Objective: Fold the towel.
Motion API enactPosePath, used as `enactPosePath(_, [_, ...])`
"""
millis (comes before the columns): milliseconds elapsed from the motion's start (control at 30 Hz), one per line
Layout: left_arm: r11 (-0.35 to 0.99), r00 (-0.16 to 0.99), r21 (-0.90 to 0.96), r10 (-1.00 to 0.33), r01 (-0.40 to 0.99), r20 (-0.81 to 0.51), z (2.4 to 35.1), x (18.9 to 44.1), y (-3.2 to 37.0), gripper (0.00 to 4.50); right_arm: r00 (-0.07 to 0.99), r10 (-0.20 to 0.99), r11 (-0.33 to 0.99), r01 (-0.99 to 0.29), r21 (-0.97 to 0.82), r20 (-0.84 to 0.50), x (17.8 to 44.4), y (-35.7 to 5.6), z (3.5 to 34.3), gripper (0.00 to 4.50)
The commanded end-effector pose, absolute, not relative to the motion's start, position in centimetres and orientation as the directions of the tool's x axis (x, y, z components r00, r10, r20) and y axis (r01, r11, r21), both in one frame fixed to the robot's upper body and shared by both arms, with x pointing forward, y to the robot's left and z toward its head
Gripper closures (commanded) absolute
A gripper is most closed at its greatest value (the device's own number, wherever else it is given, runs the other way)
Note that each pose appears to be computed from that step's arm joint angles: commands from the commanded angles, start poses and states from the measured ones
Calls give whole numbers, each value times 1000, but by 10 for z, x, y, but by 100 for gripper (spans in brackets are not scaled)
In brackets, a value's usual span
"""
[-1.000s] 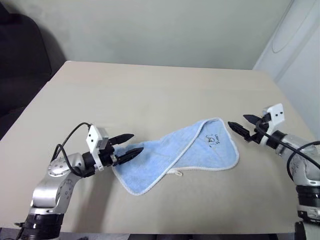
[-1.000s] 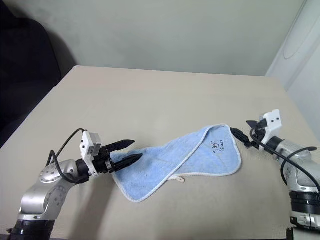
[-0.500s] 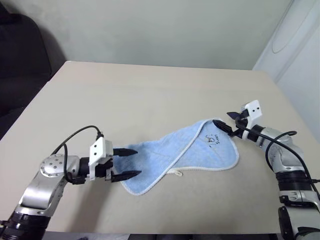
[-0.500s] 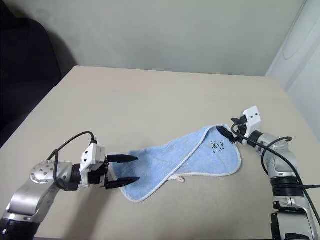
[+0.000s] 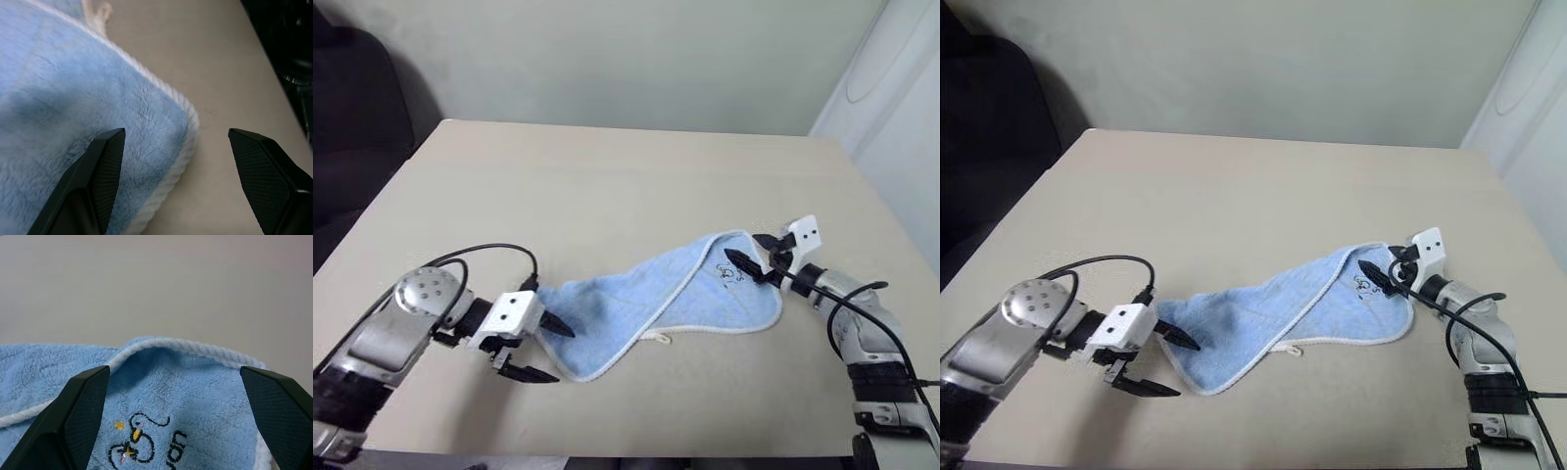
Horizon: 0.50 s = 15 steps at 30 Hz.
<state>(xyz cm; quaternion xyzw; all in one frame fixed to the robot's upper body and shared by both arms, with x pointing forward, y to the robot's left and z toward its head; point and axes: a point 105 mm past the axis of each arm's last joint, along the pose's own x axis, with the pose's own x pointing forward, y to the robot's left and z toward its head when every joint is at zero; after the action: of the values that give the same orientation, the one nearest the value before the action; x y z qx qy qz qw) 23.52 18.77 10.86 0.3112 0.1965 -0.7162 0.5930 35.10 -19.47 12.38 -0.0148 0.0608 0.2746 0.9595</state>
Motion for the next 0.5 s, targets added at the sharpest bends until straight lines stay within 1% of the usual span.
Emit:
enactPosePath(33, [-325,-203,47,-693,945,-692,101,229,181,85,862,503,863,-504,-4,-65,346,-198,141,0])
enactPosePath(233, [-364,-241,37,-686,931,-686,89,228,171,85,879,471,881,-472,4,-67,336,-206,142,0])
enactPosePath(500, [-364,-232,44,-678,930,-697,76,221,172,85,887,455,891,-455,20,-80,325,-208,144,0])
